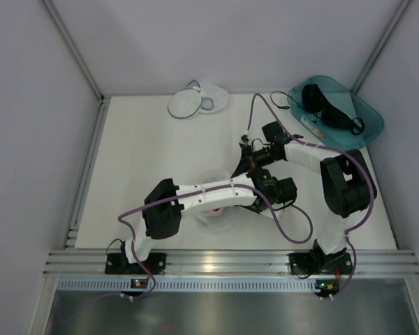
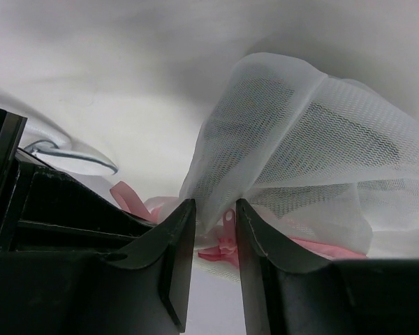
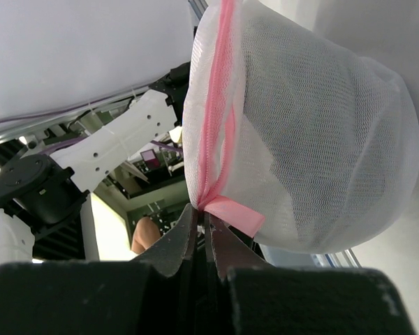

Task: Place the bra in the laundry bag and zip it closed
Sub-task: Adjust the laundry bag at the center of the board.

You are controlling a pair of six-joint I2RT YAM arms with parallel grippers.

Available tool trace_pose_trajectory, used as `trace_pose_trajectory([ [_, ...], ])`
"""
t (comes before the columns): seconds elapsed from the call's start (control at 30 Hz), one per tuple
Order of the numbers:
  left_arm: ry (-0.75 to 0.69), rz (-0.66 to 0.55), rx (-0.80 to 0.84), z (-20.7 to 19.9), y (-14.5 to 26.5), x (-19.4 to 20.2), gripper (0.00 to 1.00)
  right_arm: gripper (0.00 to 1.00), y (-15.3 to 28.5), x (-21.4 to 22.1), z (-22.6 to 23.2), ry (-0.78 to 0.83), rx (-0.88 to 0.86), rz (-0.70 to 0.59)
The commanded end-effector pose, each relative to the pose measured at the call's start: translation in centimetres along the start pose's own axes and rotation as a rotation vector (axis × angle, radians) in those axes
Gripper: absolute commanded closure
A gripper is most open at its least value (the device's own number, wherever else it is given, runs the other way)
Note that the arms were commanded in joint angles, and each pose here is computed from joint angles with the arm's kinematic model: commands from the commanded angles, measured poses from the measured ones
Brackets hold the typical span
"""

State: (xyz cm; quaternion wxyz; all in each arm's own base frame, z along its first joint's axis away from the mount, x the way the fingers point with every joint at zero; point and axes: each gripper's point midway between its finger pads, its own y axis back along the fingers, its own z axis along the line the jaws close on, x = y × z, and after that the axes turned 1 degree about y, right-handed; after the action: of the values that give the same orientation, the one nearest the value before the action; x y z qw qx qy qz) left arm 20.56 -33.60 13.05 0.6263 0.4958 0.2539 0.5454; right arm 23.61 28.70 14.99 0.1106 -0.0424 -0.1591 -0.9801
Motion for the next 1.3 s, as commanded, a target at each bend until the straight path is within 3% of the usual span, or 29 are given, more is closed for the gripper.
trace_pose_trajectory([
  [0.0,-0.08,0.146,0.037,-0.9,1.8,4.1,0.65,1.0,0.8,0.8,2.0,0.055,-0.034,-0.004],
  [0.13,-0.081,0.149,0.033,-0.9,1.8,4.1,0.81,1.0,0.9,1.0,2.2,0.069,-0.029,-0.01],
  [0.2,-0.081,0.142,0.032,-1.0,2.0,4.0,0.97,1.0,0.9,0.7,2.0,0.081,-0.016,-0.019],
  [0.23,-0.086,0.134,0.031,-1.2,2.2,3.8,1.0,1.0,0.9,0.6,1.9,0.081,-0.01,-0.02],
  [0.77,-0.13,0.027,0.128,-6.5,4.0,1.4,1.0,1.0,0.3,-3.8,1.6,0.17,0.045,-0.038],
  [0.97,-0.095,0.018,0.117,-6.2,4.1,0.9,1.0,1.0,0.5,-3.6,2.9,0.214,0.019,-0.026],
  [1.03,-0.061,0.017,0.113,-5.5,4.0,0.9,1.0,0.69,0.8,-2.5,3.0,0.23,0.041,0.012],
  [1.07,-0.043,0.011,0.105,-5.0,4.1,0.9,1.0,0.49,1.0,-2.2,2.8,0.234,0.056,0.019],
  [1.1,-0.032,0.013,0.095,-4.6,4.0,1.0,1.0,0.42,1.3,-2.0,2.9,0.295,0.066,0.023],
  [1.17,0.012,0.005,0.091,-3.9,4.0,1.1,1.0,0.28,2.0,-1.2,2.6,0.271,0.087,0.032],
  [1.27,0.077,-0.029,0.1,-3.4,4.2,1.1,1.0,0.24,3.7,-1.0,2.4,0.294,0.102,0.009],
])
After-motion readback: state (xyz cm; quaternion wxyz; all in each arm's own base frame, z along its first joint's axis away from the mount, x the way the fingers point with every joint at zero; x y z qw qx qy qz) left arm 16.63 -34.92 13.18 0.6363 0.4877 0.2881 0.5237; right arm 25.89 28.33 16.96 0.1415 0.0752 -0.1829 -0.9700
